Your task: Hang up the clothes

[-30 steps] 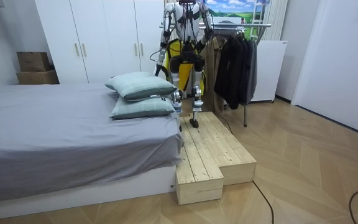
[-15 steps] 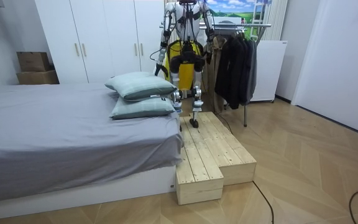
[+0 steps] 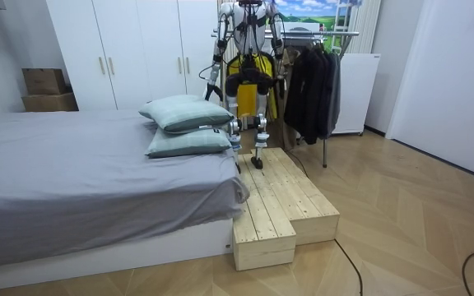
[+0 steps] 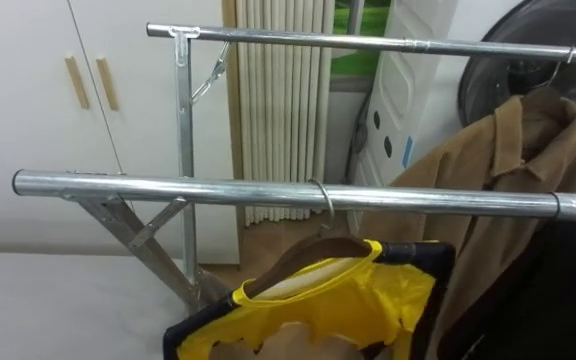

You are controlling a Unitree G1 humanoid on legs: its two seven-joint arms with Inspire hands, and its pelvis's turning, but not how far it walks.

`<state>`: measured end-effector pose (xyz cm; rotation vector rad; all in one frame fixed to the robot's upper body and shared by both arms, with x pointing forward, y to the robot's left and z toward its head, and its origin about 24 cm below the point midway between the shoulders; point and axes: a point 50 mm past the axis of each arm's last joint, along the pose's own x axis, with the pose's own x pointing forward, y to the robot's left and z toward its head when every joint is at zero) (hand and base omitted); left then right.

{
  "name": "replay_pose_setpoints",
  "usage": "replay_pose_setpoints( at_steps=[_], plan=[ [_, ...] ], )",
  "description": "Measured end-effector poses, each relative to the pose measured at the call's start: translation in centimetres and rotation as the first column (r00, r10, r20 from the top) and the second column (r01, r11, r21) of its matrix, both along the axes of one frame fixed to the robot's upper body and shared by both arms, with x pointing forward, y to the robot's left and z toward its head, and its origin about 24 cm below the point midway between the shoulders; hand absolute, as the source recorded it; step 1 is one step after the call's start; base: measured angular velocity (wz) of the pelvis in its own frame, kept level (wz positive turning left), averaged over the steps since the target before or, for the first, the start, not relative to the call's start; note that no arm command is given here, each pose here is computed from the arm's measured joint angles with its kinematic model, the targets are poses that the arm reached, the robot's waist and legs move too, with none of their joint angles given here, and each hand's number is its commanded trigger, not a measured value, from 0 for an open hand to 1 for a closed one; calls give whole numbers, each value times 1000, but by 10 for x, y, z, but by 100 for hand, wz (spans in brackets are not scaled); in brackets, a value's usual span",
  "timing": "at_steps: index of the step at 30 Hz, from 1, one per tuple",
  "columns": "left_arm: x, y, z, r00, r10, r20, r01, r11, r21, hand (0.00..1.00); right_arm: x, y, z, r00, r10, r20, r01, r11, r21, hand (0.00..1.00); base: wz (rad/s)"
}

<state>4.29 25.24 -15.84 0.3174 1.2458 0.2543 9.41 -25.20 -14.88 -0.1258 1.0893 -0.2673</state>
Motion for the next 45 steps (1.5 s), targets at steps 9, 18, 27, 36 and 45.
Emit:
replay_pose_setpoints(
  at_steps=[9,18,27,36,45],
  plan=[
    [-2,-2,-2,1000,-2,-14,2,1000,-21,0,-40,9,-15,985,-120,-121,135,983,125,0,-1],
    [-4,-10,-4,1000,-7,-22,6,998,-64,0,-74,17,-21,928,-321,-190,363,895,260,0,2],
    [-7,-13,-6,999,-14,-29,11,995,-98,0,-79,17,-21,919,-338,-203,386,876,288,0,1],
    [-9,-13,-7,999,-15,-44,10,994,-106,0,-74,17,-22,926,-311,-215,365,885,288,0,6],
    [-12,-15,-8,998,-14,-62,6,993,-117,0,-68,18,-22,936,-275,-222,332,899,286,0,1]
  ],
)
